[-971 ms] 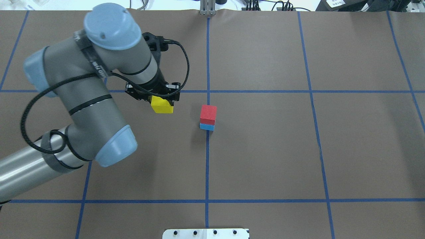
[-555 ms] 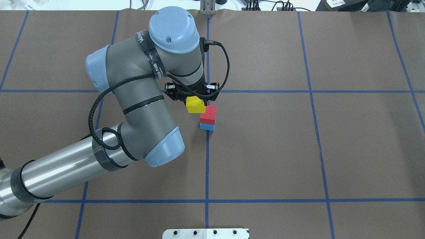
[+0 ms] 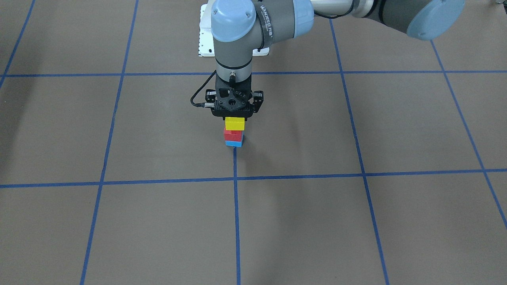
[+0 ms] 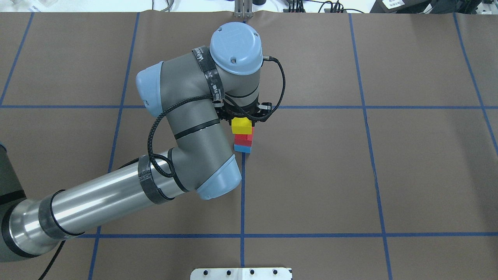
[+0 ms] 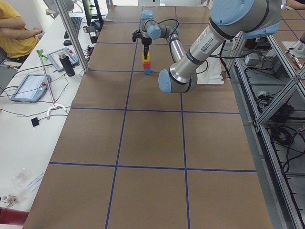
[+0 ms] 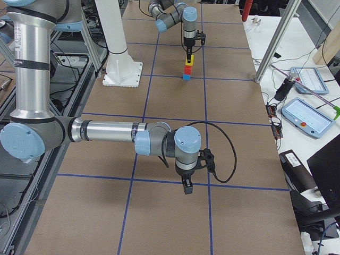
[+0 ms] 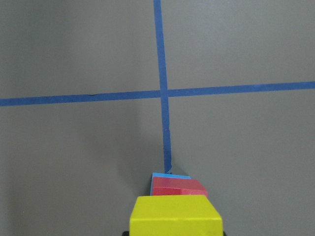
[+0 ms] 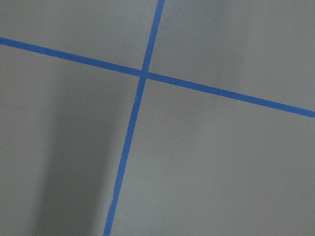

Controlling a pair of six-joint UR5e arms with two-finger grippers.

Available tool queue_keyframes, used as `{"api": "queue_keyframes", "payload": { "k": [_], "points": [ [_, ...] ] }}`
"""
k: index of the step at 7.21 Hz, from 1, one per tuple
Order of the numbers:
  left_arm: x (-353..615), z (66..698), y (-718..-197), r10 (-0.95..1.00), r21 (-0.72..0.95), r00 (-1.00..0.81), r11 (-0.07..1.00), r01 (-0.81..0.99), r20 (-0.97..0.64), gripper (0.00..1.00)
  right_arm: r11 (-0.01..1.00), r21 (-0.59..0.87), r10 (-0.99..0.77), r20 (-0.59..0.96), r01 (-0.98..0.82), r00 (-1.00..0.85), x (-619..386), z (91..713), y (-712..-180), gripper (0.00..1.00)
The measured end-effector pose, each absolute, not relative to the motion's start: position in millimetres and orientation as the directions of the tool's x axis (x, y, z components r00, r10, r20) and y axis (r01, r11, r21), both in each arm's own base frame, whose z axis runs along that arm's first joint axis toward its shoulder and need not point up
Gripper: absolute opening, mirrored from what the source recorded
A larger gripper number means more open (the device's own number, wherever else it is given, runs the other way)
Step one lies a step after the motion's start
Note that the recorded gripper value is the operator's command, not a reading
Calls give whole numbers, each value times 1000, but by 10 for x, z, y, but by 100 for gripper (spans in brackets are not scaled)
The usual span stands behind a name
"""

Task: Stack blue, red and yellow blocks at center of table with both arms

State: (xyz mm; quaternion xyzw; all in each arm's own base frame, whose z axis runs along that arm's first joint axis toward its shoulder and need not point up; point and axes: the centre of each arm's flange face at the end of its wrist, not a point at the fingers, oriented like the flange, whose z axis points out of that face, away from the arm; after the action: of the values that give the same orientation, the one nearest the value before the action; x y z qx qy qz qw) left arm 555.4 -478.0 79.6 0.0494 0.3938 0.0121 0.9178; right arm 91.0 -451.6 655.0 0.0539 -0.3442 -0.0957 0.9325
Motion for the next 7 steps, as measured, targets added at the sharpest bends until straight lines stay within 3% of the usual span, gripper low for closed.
{"api": "queue_keyframes", "payload": {
  "k": [1,3,7],
  "points": [
    [5591,808,-4778,63,99,693,995,13,-718,34,976,166,-216,632,141,745,910,6552,-4517,100],
    [5642,834,-4761,67,98,696,995,5,-715,54,976,165,-215,632,141,745,910,6555,-4516,100],
    [5741,847,-4664,81,99,695,995,-13,-714,66,976,165,-215,632,141,745,911,6557,-4516,100]
  ]
}}
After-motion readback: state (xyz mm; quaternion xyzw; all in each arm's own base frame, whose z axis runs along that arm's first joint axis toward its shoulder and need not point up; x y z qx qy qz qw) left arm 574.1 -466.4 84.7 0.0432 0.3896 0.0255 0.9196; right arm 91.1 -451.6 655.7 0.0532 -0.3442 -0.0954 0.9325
